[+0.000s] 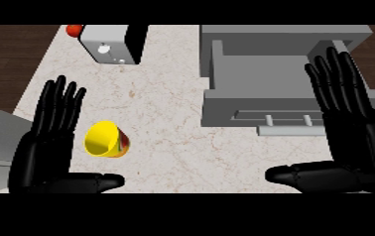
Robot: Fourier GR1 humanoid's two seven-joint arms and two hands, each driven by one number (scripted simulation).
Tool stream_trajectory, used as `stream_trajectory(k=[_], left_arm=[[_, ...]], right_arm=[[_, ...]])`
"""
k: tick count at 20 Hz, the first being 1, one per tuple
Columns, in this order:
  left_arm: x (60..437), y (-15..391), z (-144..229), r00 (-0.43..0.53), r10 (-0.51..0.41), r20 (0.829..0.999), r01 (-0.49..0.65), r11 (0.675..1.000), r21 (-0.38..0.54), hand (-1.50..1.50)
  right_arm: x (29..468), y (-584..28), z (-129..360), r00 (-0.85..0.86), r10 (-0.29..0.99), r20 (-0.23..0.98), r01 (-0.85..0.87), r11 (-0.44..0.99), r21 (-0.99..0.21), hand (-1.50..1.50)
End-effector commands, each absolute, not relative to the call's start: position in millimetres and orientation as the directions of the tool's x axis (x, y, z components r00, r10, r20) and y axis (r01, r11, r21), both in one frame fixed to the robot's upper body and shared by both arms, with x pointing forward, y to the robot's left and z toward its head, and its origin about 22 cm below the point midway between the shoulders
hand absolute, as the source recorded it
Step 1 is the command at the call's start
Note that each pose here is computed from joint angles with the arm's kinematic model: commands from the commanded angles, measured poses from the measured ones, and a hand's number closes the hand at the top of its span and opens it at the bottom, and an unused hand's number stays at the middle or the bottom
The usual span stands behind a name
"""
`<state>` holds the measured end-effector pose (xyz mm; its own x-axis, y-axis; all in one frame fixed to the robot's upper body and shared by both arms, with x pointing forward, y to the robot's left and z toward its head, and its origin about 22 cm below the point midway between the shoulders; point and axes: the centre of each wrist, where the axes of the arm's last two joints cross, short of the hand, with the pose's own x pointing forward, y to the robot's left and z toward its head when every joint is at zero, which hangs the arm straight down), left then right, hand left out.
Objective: Pick up the cup, place it into the drawer and close the drawer
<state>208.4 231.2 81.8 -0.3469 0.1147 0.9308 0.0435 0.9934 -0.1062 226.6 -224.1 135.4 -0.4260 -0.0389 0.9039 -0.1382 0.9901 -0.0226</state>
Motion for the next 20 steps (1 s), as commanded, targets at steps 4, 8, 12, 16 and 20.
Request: stream_trajectory(k=[4, 8, 12, 16, 20], left_arm=[[204.8, 248.6, 52.1, -0.284, 0.095, 0.954, 0.004, 0.995, -0.098, -1.5], [202.8, 249.5, 64.7, -0.259, 0.102, 0.96, -0.008, 0.994, -0.107, -1.5], [208.0, 260.6, 38.6, -0.229, 0.056, 0.972, -0.066, 0.995, -0.073, -1.5], [199.3, 281.4, -15.2, -0.211, 0.044, 0.977, -0.105, 0.992, -0.068, -1.5], [220.8, 273.3, -0.4, -0.201, 0.042, 0.979, -0.086, 0.994, -0.06, -1.5]], right_arm=[[237.7, -219.1, 141.6, -0.444, -0.046, 0.895, -0.144, 0.989, -0.021, -1.5], [223.0, -228.9, 137.8, -0.432, -0.052, 0.9, -0.142, 0.99, -0.011, -1.5], [231.5, -212.8, 138.7, -0.435, -0.048, 0.899, -0.13, 0.991, -0.01, -1.5], [214.7, -223.6, 134.4, -0.423, -0.034, 0.905, -0.139, 0.99, -0.028, -1.5], [222.8, -239.6, 136.1, -0.417, -0.032, 0.908, -0.146, 0.989, -0.032, -1.5]])
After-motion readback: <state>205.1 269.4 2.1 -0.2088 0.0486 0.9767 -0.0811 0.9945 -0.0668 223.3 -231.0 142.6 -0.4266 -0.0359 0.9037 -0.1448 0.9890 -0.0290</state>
